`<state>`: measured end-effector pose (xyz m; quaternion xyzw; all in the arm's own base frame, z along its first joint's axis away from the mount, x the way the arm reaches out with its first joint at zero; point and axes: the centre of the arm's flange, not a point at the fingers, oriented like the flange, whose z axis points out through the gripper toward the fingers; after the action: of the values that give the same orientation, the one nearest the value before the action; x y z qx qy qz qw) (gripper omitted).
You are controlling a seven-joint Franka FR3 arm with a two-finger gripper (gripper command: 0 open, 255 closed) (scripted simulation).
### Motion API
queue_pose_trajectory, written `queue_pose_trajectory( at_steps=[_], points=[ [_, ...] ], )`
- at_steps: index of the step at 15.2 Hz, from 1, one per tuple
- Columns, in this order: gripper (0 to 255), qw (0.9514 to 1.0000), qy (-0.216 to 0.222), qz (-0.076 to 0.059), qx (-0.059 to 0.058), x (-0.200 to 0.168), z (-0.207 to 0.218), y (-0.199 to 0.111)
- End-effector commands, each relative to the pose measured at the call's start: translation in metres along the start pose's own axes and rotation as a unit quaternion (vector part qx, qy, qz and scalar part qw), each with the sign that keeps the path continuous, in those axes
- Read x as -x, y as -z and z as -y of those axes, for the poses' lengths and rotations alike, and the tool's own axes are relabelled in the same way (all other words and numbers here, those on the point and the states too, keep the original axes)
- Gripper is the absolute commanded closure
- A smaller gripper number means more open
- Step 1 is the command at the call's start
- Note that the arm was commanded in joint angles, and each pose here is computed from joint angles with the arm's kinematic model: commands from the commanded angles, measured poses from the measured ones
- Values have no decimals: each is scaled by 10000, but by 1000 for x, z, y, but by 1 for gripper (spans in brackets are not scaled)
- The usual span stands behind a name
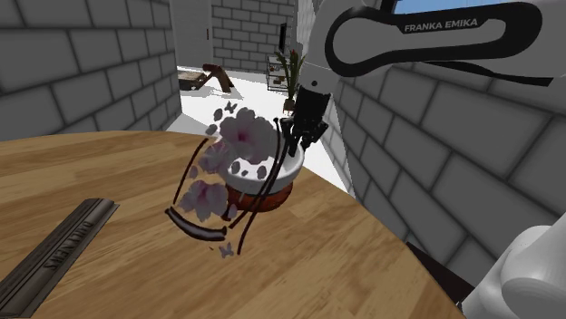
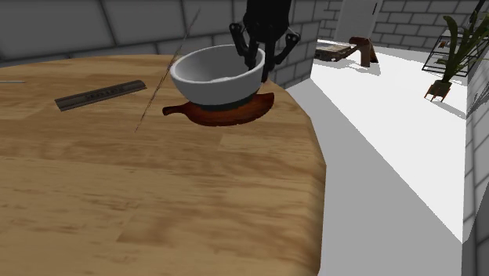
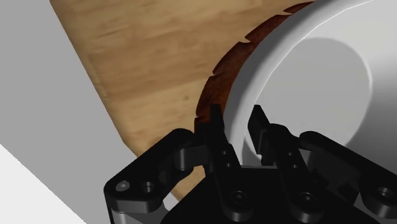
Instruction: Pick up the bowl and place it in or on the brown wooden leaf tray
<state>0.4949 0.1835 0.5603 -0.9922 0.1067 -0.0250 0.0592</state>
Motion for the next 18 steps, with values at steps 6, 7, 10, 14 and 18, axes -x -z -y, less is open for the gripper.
queue_pose_trajectory(
  at_steps=[6,7,10,14,18],
  points=[
    [255,10000,0,-10,-6,1,-3,-23],
    [255,10000,0,-10,-6,1,-3,-23],
    [255,10000,0,-10,-6,1,-3,-23],
    [0,10000,1,-11,-6,1,-3,-23],
    [0,10000,0,-10,-6,1,-3,-9]
  ],
)
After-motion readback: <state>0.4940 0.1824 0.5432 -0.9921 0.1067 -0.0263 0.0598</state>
